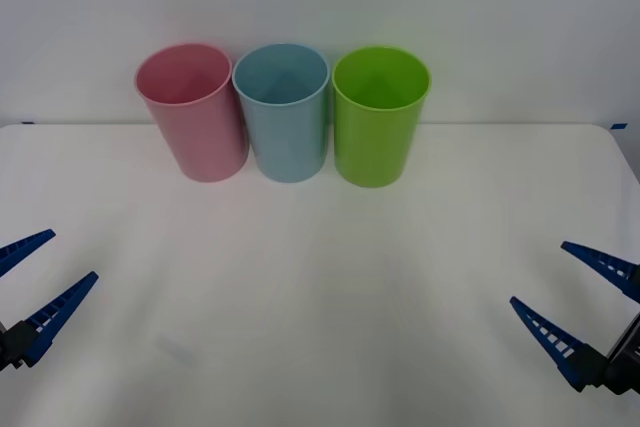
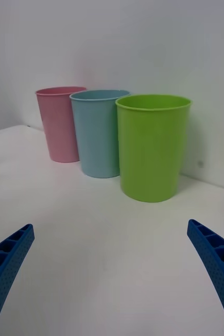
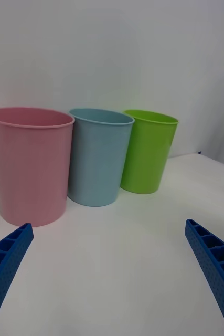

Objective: Grasp the object on the table and drop it into the matching bin: aluminum can to the light blue bin, PET bottle to the pink bin.

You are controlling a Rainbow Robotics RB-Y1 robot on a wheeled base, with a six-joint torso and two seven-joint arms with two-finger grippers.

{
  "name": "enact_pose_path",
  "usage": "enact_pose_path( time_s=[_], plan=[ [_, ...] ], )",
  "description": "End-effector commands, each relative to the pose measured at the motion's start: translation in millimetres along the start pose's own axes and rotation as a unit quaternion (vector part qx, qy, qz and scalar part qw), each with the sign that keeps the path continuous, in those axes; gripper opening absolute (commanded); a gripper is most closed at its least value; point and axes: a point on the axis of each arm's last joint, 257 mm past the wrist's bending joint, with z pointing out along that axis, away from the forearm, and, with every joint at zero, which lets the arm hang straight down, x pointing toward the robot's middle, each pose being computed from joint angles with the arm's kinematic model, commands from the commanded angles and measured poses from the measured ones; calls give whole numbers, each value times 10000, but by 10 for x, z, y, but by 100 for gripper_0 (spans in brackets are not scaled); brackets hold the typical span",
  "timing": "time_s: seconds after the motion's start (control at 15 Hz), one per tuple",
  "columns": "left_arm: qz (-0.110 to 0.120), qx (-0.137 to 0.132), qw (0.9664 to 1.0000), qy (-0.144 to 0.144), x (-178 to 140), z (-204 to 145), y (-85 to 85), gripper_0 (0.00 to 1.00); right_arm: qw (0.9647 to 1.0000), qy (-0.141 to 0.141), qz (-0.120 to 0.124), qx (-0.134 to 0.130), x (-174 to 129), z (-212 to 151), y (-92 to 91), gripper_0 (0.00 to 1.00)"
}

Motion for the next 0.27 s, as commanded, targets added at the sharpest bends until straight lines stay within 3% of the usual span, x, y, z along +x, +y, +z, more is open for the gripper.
enact_pose_path(
  time_s=[0.07,0.27],
  plan=[
    [0,0,10000,0,0,0,0,100,10000,16,59,42,37,-27,-18,100],
    [0,0,10000,0,0,0,0,100,10000,28,59,47,42,-32,-21,100]
  ],
)
